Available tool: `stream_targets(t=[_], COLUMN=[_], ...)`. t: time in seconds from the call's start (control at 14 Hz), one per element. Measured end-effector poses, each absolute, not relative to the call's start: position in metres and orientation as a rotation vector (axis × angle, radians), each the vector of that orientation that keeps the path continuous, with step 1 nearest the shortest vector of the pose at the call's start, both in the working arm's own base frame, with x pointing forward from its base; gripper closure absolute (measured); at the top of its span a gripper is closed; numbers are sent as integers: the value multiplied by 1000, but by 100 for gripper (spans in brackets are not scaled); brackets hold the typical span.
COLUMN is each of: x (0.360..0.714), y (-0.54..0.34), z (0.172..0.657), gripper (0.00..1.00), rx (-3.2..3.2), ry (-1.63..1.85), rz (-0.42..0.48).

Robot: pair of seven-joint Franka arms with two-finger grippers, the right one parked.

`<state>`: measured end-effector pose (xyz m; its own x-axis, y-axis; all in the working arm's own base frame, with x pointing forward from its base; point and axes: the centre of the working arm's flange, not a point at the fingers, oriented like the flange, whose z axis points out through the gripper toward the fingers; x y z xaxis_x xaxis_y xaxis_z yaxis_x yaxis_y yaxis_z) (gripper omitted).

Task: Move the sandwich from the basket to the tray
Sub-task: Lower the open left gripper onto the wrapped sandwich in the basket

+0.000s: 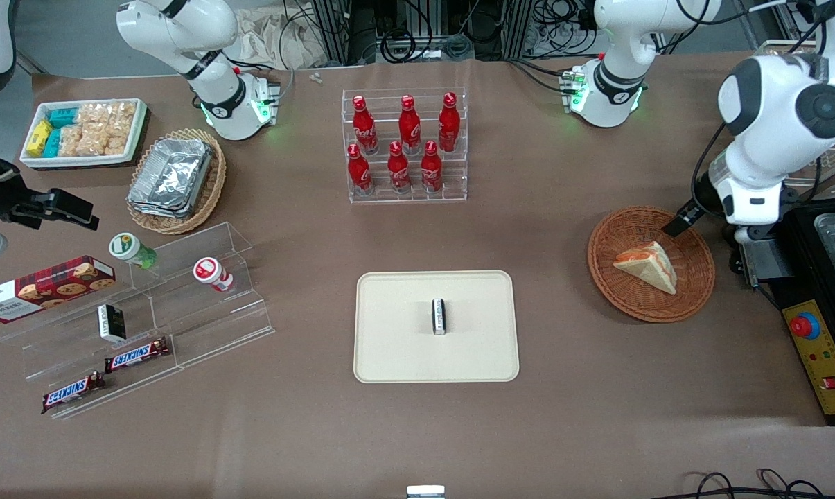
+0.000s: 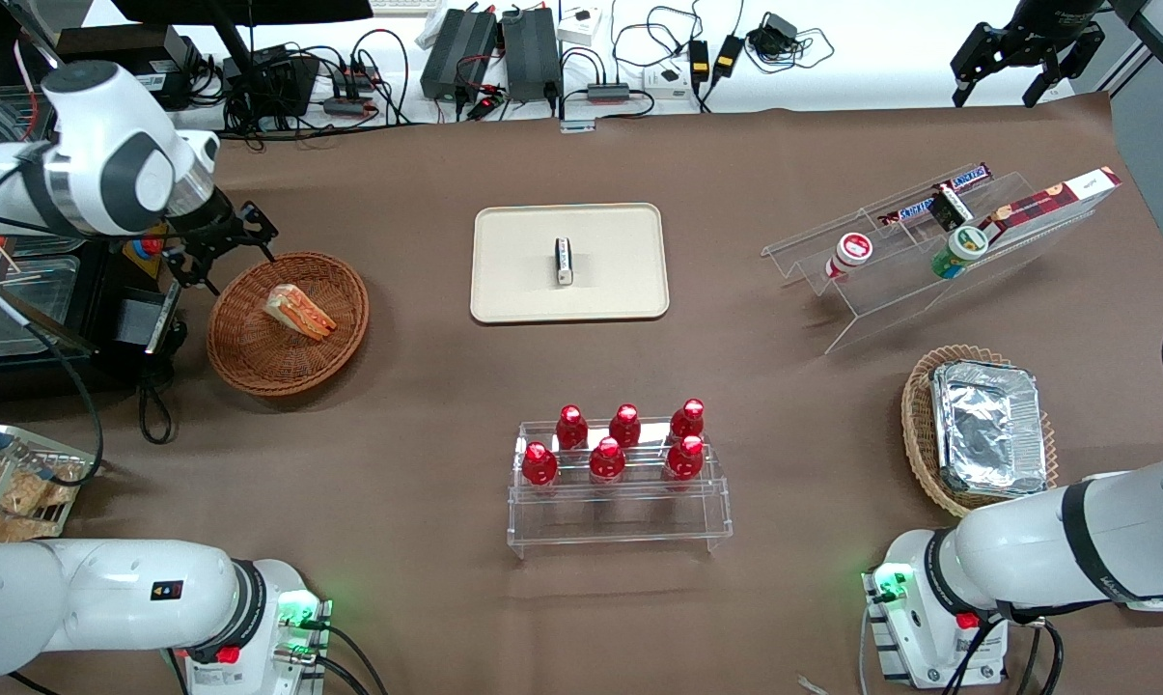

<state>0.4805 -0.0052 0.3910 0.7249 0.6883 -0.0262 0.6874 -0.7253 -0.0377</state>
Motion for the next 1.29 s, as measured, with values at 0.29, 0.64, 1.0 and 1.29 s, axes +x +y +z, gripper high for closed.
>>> stream_targets(t=[0.29, 0.64, 1.0, 1.29], x=[492, 503, 508, 508], y=[-4, -5, -5, 6], z=[353, 300, 248, 230], gripper=[0, 0, 0, 2], rx=[-2854, -2836, -2832, -2810], ry=[-1256, -1312, -1316, -1342], rz=[46, 26, 33, 45])
